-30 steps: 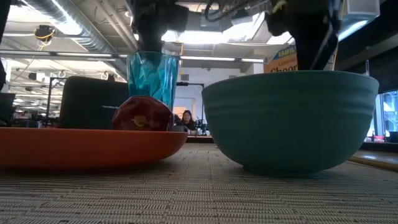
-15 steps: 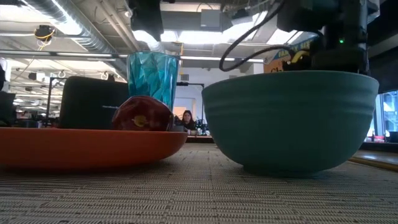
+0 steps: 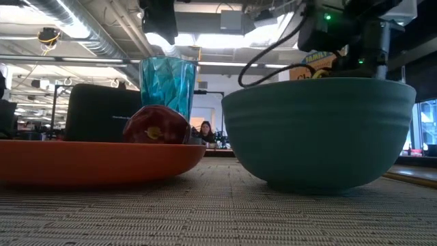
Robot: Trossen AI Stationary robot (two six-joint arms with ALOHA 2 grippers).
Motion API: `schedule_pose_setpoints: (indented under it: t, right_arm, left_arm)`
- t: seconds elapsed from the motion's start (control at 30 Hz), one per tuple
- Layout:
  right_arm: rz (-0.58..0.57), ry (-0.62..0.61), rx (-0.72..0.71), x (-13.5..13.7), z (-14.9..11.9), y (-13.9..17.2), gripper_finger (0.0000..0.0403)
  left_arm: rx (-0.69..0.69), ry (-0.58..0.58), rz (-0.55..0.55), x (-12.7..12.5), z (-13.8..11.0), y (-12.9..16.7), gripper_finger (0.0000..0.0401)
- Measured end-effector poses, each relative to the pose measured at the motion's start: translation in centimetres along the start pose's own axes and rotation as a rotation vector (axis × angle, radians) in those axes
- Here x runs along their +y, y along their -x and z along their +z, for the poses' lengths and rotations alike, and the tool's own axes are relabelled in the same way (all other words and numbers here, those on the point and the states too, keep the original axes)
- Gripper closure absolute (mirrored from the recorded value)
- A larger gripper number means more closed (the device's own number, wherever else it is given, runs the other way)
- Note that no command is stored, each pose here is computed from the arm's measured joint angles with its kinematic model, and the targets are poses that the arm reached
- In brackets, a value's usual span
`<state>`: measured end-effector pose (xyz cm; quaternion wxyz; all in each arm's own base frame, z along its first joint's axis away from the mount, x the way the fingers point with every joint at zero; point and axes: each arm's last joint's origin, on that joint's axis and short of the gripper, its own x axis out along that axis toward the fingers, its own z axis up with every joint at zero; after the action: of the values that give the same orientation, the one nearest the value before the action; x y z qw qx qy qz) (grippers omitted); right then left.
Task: Arrange a breakfast setting
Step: Put the spoon in the cup
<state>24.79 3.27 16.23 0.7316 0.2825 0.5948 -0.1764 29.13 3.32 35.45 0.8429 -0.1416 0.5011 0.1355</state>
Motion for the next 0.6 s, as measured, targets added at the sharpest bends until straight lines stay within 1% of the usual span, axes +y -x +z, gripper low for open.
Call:
schedule_pose_setpoints:
  t: [0.1,0.27,0.4,0.5,0.6]
  right_arm:
    - [0.028,-0.001,-0.005,-0.3,0.6,0.1,0.0116]
    - [0.040,0.007,-0.019,-0.5,1.0,-0.3,0.0116]
    - [0.070,-0.013,-0.026,-0.8,0.6,-1.0,0.0121]
    - [0.050,-0.025,-0.005,-1.3,0.1,-1.5,0.0143]
    - [0.043,-0.029,-0.002,-1.5,-0.1,-1.7,0.0179]
  left_arm:
    - [0.008,-0.001,0.002,0.0,-0.1,0.0,0.0292]
    - [0.008,-0.002,0.003,0.0,-0.1,0.0,0.0292]
    - [0.007,-0.002,0.006,0.0,-0.1,0.0,0.0292]
    - [0.006,-0.002,0.008,0.0,-0.1,0.0,0.0292]
    - [0.006,-0.002,0.008,0.0,-0.1,0.0,0.0292]
